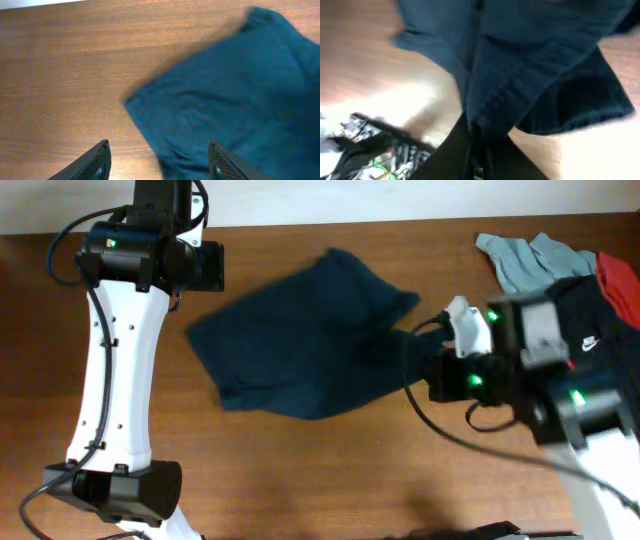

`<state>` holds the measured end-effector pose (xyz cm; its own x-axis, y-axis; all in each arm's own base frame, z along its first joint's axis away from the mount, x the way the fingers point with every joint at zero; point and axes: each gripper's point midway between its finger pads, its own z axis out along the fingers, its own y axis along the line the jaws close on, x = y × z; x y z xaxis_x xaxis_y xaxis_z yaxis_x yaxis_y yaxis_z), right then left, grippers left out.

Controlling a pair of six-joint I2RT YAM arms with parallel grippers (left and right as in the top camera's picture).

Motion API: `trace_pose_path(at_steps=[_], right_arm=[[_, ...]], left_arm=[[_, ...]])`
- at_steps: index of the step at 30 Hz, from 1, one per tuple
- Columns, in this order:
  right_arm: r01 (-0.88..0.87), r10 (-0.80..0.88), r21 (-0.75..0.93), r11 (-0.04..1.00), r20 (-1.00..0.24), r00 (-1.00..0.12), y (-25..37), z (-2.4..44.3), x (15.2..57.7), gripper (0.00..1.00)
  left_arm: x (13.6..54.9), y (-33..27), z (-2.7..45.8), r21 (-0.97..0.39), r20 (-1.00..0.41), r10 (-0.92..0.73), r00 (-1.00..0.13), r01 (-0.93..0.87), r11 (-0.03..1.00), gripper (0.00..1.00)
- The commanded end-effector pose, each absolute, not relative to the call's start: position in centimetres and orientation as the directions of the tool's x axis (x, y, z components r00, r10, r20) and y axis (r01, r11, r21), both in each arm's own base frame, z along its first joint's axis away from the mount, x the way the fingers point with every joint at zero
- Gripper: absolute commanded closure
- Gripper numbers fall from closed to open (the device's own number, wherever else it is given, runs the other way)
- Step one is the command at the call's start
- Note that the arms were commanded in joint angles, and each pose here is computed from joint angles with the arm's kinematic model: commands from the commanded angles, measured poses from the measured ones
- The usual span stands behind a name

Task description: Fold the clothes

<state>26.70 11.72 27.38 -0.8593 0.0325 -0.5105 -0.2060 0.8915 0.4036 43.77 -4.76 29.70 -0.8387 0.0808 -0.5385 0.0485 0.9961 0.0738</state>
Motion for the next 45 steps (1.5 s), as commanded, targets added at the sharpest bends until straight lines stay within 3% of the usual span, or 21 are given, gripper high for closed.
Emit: trace_pose_path(at_steps=[1,4,7,11,16,19,22,23,24,25,27,28,34,37,45], right_arm=[[-0.210,0.088,0.447,0.870,-0.558,-0.825,12.6,29.5,26.5,0.96],[-0.263,0.093,0.446,0.856,-0.633,-0.769,13.5,30.9,28.4,0.96],[-0.287,0.135,0.443,0.850,-0.707,-0.694,14.3,31.9,33.2,0.96],[-0.062,0.280,0.401,0.914,-0.734,-0.619,11.1,29.5,40.6,0.96],[0.193,0.410,0.393,0.899,-0.600,-0.687,6.9,20.5,45.5,0.96],[0.277,0.447,0.394,0.876,-0.449,-0.773,5.1,14.9,45.1,0.96],[0.313,0.446,0.356,0.881,-0.401,-0.800,3.4,13.6,44.0,0.96],[0.313,0.440,0.345,0.885,-0.396,-0.806,3.0,13.5,43.6,0.95],[0.325,0.437,0.327,0.888,-0.371,-0.820,2.3,13.2,42.7,0.77],[0.341,0.443,0.316,0.885,-0.350,-0.825,1.8,13.0,42.1,0.51],[0.377,0.461,0.296,0.878,-0.301,-0.835,0.9,12.5,40.7,0.28],[0.373,0.447,0.286,0.883,-0.262,-0.855,0.6,12.2,39.6,0.23],[0.193,0.281,0.366,0.910,-0.205,-0.938,3.0,12.3,37.8,0.21],[0.166,0.245,0.363,0.917,-0.186,-0.951,3.2,12.2,37.1,0.20],[0.166,0.240,0.381,0.909,-0.155,-0.958,3.7,12.1,36.4,0.20]], left_arm=[[43.5,-4.8,30.8,0.065,-0.563,0.078,-0.823,0.050,0.997,0.37],[43.6,-4.8,30.8,0.065,-0.564,0.078,-0.822,0.050,0.997,0.34],[43.6,-4.9,30.8,0.062,-0.564,0.078,-0.822,0.052,0.997,0.31],[43.3,-5.3,30.7,0.043,-0.556,0.079,-0.828,0.066,0.997,0.30],[42.8,-7.1,29.5,-0.046,-0.521,0.083,-0.850,0.125,0.991,0.26],[41.8,-8.7,27.4,-0.115,-0.455,0.131,-0.881,0.204,0.972,0.26],[41.1,-9.1,24.5,-0.143,-0.376,0.137,-0.917,0.203,0.969,0.27],[40.8,-9.3,23.6,-0.159,-0.346,0.139,-0.928,0.204,0.966,0.34],[39.8,-10.0,21.8,-0.204,-0.288,0.142,-0.947,0.206,0.957,0.39],[39.1,-10.2,20.7,-0.227,-0.248,0.144,-0.958,0.202,0.953,0.41],[38.0,-10.1,18.4,-0.238,-0.174,0.128,-0.976,0.168,0.957,0.42],[37.0,-9.9,15.4,-0.242,-0.108,0.102,-0.989,0.125,0.962,0.42],[35.4,-10.1,6.3,-0.269,-0.058,0.070,-0.996,0.083,0.960,0.41],[35.9,-10.2,3.7,-0.272,-0.113,0.070,-0.991,0.099,0.957,0.31],[36.1,-12.9,-1.4,-0.281,-0.151,0.136,-0.979,0.174,0.944,0.27]])
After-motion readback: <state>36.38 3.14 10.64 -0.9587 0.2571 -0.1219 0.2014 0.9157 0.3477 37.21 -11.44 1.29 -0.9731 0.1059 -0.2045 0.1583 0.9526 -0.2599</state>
